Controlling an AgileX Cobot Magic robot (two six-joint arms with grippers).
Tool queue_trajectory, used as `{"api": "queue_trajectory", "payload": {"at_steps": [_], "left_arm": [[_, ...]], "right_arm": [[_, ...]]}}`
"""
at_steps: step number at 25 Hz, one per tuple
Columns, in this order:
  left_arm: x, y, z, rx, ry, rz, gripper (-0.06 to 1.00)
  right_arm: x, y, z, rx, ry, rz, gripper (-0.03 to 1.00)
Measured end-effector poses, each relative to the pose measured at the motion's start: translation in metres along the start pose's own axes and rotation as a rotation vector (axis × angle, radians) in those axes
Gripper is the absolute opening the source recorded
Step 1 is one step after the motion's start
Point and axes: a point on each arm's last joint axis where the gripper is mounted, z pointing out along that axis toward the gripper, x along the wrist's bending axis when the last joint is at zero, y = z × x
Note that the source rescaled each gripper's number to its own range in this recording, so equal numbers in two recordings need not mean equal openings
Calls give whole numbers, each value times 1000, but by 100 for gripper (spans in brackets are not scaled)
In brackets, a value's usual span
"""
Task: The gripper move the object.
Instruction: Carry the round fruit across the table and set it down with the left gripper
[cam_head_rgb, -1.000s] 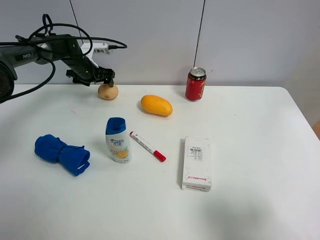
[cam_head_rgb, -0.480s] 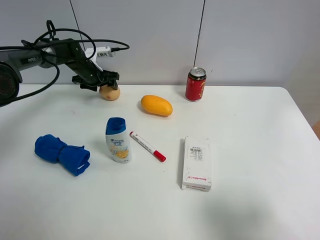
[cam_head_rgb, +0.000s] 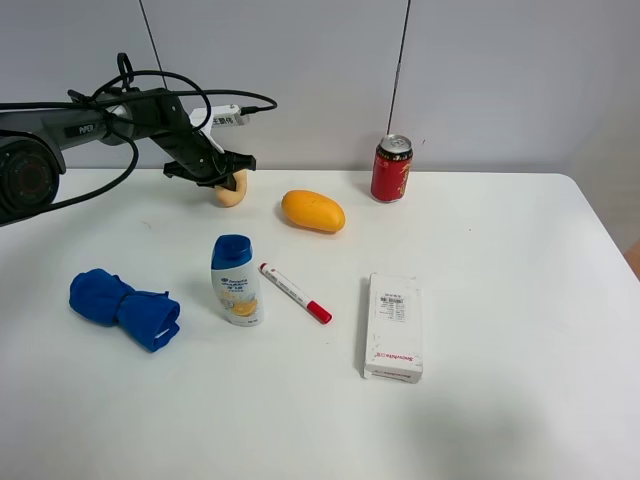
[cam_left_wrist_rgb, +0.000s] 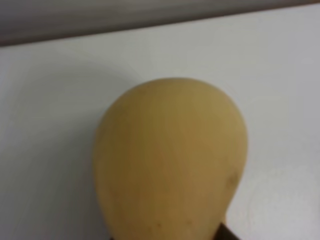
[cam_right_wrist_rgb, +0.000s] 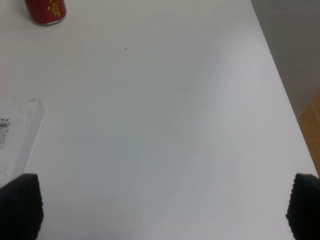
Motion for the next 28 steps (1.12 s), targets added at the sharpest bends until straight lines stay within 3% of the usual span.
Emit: {"api": "queue_trajectory", "payload": {"at_steps": [8, 14, 17, 24, 28], "left_arm": [[-6, 11, -25, -13, -7, 17, 1], [-24, 22, -65, 0, -56, 16, 1], [-45, 20, -79, 31, -86, 46, 1], [-115, 0, -103, 148, -184, 158, 0], [-142, -16, -103, 217, -209, 216, 0]], "right_arm": [[0, 0, 0, 0, 0, 0, 100], [0, 0, 0, 0, 0, 0, 100], [0, 0, 0, 0, 0, 0, 100], [0, 0, 0, 0, 0, 0, 100], [0, 0, 0, 0, 0, 0, 100]]}}
